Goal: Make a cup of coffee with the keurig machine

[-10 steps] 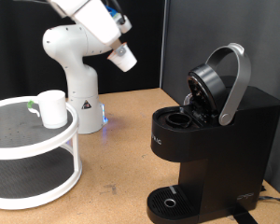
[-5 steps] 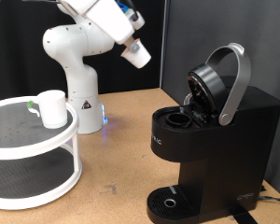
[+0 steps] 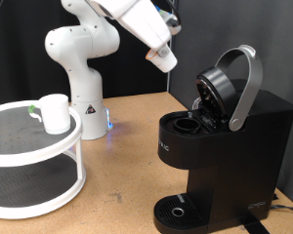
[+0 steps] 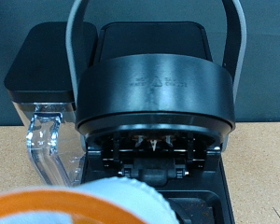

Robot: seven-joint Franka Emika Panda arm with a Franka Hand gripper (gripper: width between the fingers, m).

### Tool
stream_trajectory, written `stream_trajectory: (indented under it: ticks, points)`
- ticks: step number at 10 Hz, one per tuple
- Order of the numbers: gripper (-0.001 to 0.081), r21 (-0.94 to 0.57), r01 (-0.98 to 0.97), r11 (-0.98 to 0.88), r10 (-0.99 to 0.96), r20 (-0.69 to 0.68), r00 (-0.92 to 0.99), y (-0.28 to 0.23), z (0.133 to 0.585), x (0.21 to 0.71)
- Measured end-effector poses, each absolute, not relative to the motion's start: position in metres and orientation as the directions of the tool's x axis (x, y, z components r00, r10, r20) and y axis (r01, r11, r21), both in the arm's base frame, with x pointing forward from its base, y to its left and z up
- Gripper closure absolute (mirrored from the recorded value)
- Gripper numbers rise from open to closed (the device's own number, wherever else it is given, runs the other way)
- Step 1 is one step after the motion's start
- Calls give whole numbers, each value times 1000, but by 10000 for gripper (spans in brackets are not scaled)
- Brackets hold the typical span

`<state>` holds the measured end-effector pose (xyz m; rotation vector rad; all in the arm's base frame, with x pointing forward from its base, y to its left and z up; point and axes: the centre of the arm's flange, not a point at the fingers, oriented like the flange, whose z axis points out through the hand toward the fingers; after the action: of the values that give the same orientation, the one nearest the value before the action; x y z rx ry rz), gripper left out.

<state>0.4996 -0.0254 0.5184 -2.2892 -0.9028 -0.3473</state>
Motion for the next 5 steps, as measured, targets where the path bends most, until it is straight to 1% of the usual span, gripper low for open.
stream_trajectory:
  ticks: [2, 5]
  points:
    - [379, -467, 685, -558, 522, 444, 728, -22, 517, 508]
    - [379, -478, 683, -552, 530, 431, 730, -19, 507, 505]
